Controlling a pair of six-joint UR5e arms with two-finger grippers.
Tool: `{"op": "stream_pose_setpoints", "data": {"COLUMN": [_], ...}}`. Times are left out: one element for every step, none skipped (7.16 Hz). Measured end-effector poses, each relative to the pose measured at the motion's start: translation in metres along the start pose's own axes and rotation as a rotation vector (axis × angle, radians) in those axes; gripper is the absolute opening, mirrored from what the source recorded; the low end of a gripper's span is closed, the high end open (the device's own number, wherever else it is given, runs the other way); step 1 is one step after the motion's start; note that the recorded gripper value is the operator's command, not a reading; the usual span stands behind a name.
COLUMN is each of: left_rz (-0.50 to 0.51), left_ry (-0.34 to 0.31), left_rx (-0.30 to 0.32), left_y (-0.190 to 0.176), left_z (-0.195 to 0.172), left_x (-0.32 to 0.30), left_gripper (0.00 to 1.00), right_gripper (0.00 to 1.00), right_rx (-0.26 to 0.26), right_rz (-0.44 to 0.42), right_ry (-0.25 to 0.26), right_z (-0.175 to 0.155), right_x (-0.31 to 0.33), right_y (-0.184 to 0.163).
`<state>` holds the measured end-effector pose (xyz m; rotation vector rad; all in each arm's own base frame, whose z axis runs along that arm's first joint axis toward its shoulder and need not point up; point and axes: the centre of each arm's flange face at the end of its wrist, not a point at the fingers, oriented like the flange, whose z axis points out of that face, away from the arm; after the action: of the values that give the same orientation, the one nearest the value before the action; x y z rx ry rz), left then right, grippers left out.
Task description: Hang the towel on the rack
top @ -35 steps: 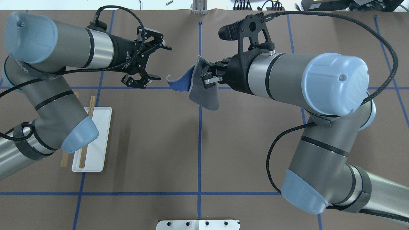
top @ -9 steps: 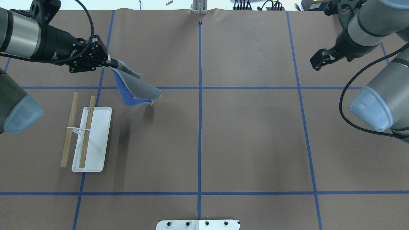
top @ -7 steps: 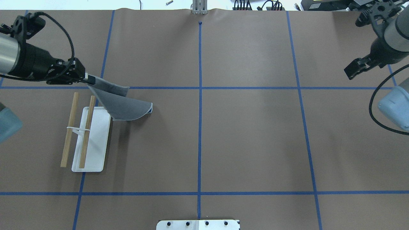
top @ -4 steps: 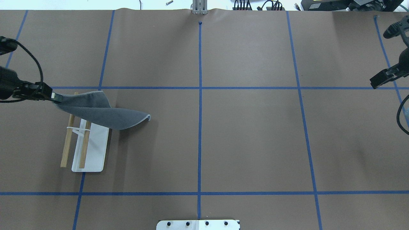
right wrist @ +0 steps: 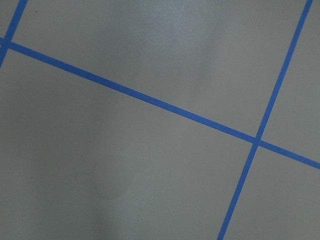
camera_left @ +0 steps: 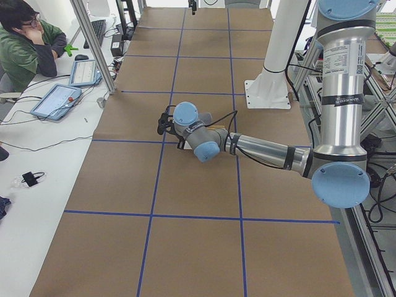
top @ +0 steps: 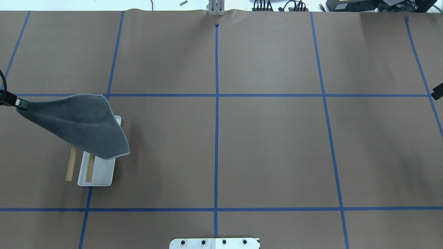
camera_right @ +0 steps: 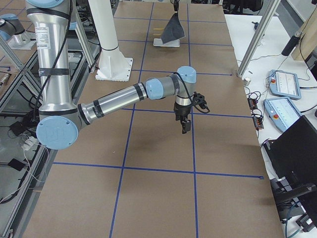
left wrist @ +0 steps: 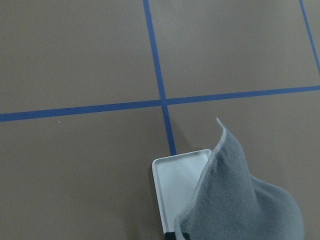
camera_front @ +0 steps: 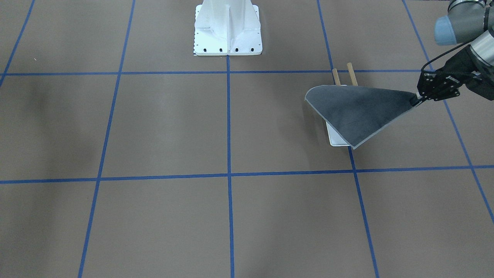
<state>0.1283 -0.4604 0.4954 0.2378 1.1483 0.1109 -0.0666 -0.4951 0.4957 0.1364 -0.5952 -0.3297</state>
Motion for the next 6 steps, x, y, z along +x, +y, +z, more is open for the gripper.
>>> {"op": "stream_pose_setpoints", "data": {"left_rz": [0.016, 0.026, 0.034, 0.034, 0.03, 0.043], "left_ry": [-0.014, -0.023, -0.026, -0.034, -0.057, -0.096], "left_rx": [-0.007, -0.006, -0.002, 0.011, 0.037, 0.058], "left_y": [0.002, 0.003, 0.003, 0.0, -0.004, -0.007], "left_z": [0.003, 0.005, 0.005, 0.001, -0.005, -0.007], "left_x": [-0.016, -0.024, -0.025, -0.029, -0.035, -0.042], "left_gripper": [0.97, 0.98, 0.99, 0.99, 0.99, 0.99], "right_gripper": [1.0, 1.0, 1.0, 1.0, 1.0, 1.0], "right_rx": [-0.005, -0.007, -0.009, -0.013, -0.02, -0.028], "right_rz": [0.002, 0.003, 0.004, 0.01, 0.021, 0.039], "right_ry": [-0.001, -0.001, -0.001, -0.002, -0.001, 0.002], "right_z": [0.002, 0.003, 0.004, 0.005, 0.008, 0.01], "right_x": [0.003, 0.005, 0.005, 0.007, 0.012, 0.019], "right_y": [0.001, 0.002, 0.002, 0.005, 0.01, 0.018]}}
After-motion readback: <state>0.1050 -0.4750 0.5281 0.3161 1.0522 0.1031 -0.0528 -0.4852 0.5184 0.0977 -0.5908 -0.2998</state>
